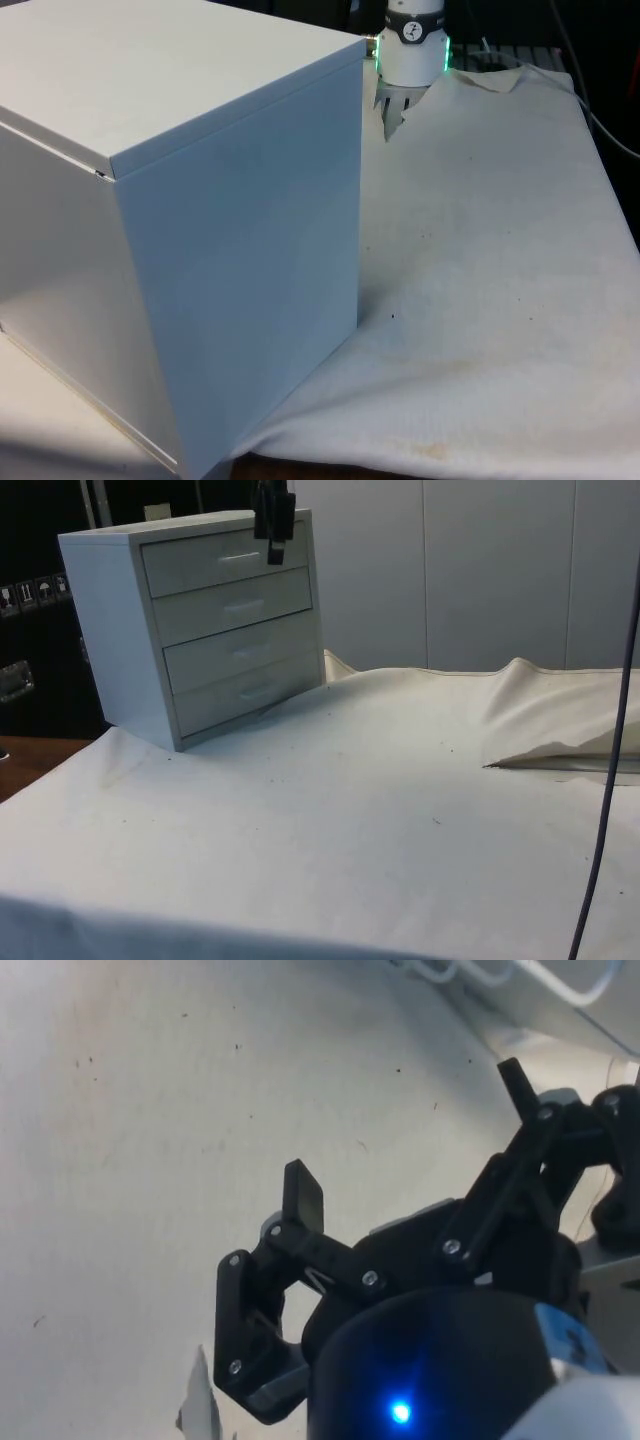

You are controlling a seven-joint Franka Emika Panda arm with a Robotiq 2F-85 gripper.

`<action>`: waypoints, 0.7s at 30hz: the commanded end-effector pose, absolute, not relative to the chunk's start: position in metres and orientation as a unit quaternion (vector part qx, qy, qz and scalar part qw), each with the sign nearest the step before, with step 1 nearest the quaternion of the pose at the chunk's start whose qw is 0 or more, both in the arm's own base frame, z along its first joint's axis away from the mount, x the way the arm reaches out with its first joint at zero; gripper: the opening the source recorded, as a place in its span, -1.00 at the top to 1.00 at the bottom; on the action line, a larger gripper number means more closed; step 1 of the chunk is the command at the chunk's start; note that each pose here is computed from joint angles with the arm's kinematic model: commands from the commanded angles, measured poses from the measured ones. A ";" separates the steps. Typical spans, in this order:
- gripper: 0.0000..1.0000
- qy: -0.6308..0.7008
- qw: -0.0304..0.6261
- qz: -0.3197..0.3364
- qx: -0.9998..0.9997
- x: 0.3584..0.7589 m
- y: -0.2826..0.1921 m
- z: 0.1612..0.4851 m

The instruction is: Open the drawer, then close it.

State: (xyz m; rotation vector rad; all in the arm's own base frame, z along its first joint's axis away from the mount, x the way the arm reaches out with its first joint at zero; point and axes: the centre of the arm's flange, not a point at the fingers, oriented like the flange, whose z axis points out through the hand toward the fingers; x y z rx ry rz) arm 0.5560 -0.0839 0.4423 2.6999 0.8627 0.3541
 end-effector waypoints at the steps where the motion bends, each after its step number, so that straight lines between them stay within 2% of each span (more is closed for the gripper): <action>1: -1.00 0.307 0.144 0.127 0.932 0.556 -0.084 0.442; 21: -1.00 0.374 0.157 0.126 0.905 0.556 -0.083 0.441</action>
